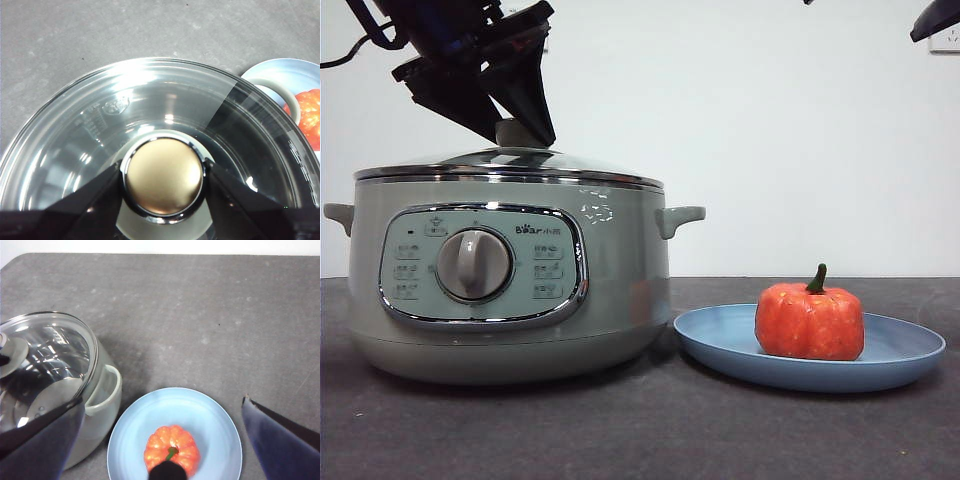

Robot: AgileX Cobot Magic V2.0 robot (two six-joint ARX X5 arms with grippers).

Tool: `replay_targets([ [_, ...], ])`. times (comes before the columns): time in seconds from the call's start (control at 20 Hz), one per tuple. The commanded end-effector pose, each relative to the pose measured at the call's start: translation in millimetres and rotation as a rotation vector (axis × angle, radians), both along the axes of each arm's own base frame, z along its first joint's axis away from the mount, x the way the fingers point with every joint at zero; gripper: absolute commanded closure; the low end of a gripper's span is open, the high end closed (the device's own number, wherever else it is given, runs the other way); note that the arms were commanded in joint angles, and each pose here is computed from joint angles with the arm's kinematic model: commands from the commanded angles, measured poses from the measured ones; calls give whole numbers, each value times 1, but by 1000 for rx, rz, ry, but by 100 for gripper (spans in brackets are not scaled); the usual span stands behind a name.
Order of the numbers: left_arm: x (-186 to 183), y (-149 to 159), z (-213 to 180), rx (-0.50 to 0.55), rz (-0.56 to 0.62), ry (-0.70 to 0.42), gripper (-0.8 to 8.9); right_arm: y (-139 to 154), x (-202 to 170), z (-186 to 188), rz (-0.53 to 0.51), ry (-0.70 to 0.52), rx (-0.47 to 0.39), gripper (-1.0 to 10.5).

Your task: Take the pumpkin out from the steamer,put the pumpkin in the blue plate,close the lid

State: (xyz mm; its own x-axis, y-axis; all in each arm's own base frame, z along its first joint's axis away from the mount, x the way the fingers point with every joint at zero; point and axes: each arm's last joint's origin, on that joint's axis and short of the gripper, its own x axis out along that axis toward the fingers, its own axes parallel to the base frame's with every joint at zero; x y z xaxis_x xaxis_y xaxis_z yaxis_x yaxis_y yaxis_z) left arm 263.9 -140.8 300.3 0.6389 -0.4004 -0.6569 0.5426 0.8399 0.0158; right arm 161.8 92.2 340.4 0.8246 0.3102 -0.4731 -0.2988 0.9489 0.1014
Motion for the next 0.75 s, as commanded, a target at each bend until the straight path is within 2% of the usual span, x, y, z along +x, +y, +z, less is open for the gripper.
replay_targets([
  [0.05,1,0,0,-1,-1,-12,517,0,0,-3,-8,11,1,411],
  [0.15,1,0,1,-2,-1,-15,415,0,0,-3,-8,14,-2,411],
  [0.75,-14,7,14,-5,-3,-11,419,-1,-1,-5,-1,32,-19,418],
])
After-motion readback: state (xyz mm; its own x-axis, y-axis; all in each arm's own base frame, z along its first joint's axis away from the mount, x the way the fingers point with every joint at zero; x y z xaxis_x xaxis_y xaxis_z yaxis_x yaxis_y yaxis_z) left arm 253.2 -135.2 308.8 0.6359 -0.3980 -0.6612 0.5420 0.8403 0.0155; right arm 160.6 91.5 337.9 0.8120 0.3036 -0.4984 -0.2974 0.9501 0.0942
